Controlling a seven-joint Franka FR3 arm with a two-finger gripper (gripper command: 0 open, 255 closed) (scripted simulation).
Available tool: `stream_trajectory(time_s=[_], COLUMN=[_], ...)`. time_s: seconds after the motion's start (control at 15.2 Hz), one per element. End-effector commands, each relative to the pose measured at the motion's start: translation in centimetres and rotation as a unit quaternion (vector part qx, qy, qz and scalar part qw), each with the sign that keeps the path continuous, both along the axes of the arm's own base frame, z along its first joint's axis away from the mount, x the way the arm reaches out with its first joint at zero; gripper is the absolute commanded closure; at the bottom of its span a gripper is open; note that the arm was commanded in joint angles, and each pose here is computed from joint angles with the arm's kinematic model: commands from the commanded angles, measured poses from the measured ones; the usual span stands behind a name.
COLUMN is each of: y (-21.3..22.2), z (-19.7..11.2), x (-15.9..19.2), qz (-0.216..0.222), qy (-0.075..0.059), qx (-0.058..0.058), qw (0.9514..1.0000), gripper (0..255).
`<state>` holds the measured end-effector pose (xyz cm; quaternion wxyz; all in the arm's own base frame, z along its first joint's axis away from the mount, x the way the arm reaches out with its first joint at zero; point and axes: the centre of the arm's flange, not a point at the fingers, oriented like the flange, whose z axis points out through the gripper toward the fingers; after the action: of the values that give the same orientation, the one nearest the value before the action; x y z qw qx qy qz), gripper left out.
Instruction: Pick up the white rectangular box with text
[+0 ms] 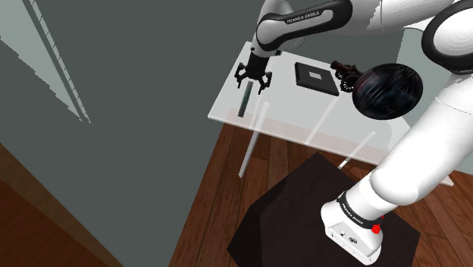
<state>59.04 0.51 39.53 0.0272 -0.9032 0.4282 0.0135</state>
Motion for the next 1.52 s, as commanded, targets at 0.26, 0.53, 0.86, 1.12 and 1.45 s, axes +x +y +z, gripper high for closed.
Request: stream_trajectory(time_s=[0.26, 0.53, 0.86, 1.12, 1.45], y=[-0.2, -0.2, -0.2, -0.2, -0.2], z=[-3.0, -3.9, -3.9, -3.9, -1.2], x=[0.4, 0.5, 0.5, 0.4, 0.4], qz=[-0.009, -0.009, -0.009, -0.009, -0.009], qy=[-0.001, -0.001, -0.001, -0.001, -0.001], qx=[0.001, 0.001, 0.001, 0.001, 0.001], qw=[1.0, 1.0, 1.0, 1.0, 1.0], gripper=[0, 255, 255, 255, 255])
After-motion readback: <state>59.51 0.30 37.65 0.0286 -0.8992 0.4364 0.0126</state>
